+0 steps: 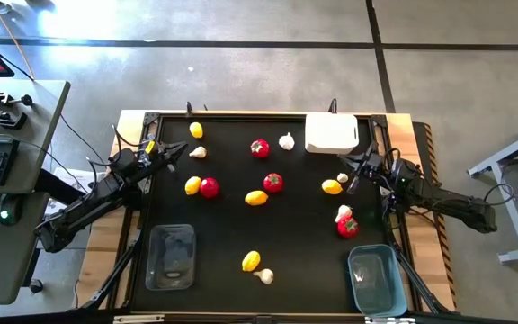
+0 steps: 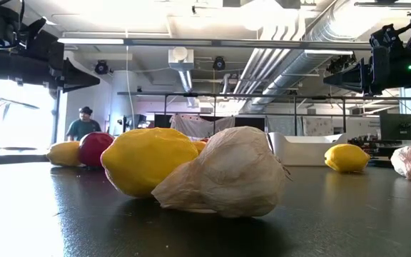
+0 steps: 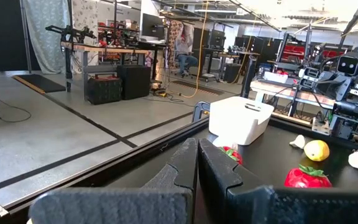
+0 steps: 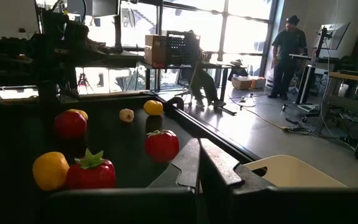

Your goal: Sort produce into baskets

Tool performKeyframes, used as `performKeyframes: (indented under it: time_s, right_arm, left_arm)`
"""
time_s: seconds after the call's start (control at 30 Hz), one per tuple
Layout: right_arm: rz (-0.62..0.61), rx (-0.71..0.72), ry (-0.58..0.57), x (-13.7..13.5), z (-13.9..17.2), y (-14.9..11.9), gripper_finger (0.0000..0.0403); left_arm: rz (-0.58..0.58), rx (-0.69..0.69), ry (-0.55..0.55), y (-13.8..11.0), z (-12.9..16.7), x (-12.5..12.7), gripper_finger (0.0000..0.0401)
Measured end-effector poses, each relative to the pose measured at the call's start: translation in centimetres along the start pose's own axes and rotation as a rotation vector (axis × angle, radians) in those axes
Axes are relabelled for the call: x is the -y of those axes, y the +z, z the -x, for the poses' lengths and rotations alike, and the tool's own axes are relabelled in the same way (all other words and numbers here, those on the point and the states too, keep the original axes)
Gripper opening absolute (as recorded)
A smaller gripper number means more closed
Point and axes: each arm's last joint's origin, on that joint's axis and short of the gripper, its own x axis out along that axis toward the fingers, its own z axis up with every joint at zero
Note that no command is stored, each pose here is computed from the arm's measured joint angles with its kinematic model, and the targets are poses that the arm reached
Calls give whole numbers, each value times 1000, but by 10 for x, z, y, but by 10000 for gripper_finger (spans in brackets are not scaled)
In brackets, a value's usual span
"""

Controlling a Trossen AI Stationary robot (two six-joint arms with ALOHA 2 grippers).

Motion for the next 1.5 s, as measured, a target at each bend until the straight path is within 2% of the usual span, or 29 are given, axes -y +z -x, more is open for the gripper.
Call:
performKeyframes:
  time_s: [1.3,1.37,1.5]
  right_arm:
    - [0,0,0,0,0,0,0]
    - [24,-1,-8,0,0,0,0]
    - [148,-2,-37,2,0,0,0]
  left_arm:
    - [0,0,0,0,0,0,1]
    - [0,0,0,0,0,0,1]
    - [0,0,0,0,0,0,1]
